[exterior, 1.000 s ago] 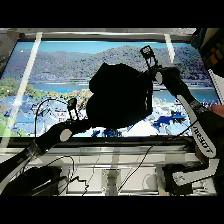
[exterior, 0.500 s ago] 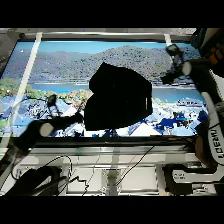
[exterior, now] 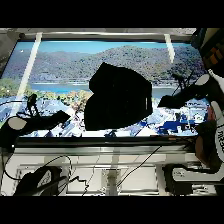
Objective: Fold the clothes and pants, and hang the long-sleeved shirts on hangers.
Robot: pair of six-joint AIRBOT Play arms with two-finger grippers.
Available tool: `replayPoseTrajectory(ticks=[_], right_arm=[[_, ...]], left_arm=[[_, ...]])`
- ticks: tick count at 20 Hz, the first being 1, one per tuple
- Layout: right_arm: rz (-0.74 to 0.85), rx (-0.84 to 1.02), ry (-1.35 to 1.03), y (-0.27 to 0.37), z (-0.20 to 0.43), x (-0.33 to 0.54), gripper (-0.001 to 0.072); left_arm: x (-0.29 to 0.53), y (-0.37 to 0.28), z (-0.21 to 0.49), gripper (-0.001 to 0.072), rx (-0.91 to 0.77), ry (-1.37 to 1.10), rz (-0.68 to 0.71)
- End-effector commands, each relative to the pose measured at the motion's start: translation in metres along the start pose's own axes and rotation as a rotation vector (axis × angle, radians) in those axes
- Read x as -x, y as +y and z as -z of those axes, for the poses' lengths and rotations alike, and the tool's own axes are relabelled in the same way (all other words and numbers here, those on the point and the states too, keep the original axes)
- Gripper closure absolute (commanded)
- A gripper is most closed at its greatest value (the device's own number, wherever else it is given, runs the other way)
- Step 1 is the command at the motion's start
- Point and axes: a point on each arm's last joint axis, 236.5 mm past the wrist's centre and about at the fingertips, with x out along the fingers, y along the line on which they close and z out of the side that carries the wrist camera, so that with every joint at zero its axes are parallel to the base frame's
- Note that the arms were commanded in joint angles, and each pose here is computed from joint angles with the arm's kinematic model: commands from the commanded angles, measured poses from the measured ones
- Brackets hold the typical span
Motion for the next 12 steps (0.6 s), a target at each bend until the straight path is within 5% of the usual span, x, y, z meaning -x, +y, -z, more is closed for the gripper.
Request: replayPoseTrajectory(ticks=[1,9,12], right_arm=[[-0.087,-0.047,0.003,0.019,0.012,-0.039,0.0082],[-0.191,-0.115,-0.074,0.051,-0.019,-0.083,0.0097],[-0.176,-0.133,-0.104,0.047,-0.026,-0.084,0.0241]], left_arm=[[-0.003,-0.007,0.001,0.0003,-0.005,0.023,0.064],[-0.01,-0.003,0.005,0.0003,0.011,0.05,0.058],[-0.01,-0.002,0.009,0.0003,0.0,0.065,0.056]])
